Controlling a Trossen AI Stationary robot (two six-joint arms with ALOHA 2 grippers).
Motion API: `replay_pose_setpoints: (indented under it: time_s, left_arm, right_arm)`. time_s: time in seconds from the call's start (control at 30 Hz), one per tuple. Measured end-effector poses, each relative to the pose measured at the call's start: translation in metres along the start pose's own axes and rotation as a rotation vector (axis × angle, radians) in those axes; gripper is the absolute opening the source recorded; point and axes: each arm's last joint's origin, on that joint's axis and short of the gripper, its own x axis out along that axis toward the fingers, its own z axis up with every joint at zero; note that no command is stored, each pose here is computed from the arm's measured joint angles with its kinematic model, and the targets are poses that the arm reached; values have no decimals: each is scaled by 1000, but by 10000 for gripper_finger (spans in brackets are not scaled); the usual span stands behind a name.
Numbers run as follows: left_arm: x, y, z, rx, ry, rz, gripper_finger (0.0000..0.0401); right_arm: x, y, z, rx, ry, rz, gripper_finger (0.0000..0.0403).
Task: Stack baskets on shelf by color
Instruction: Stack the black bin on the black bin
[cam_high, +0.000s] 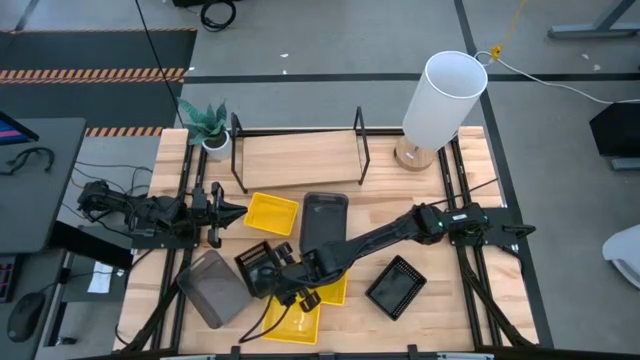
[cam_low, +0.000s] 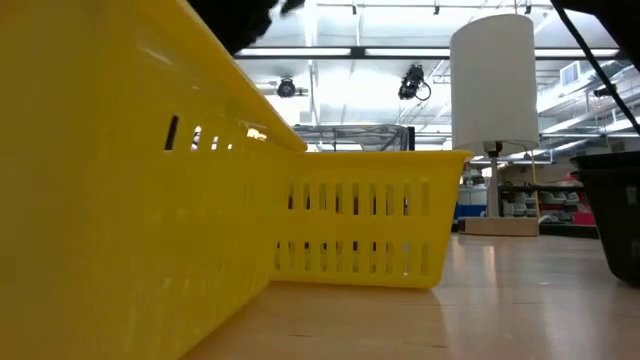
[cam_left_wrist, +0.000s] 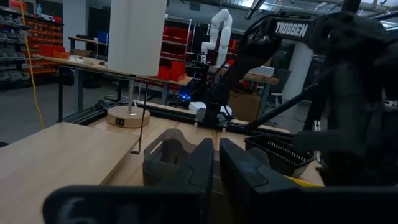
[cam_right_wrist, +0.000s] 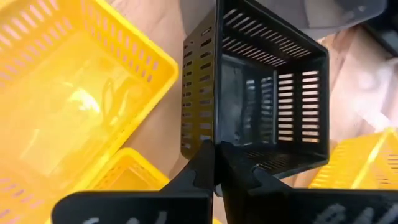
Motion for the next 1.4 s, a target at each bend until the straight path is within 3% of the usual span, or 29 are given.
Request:
replay_pose_setpoints:
  time_s: [0.5, 0.83, 1.13, 1.4]
  left_arm:
    - [0, 0, 0, 0, -1, 0, 33]
    - [0, 0, 0, 0, -1, 0, 34]
    - [0, 0, 0, 0, 0, 0, 28]
    - [0, 0, 0, 0, 0, 0, 36]
  right_arm:
    - [-63, 9, 15, 47, -43, -103, 9]
    - [-122, 29, 13, 213, -23, -110, 9]
    - [-183, 51, 4, 497, -19, -59, 9]
    - [-213, 69, -6, 760, 68, 90, 9]
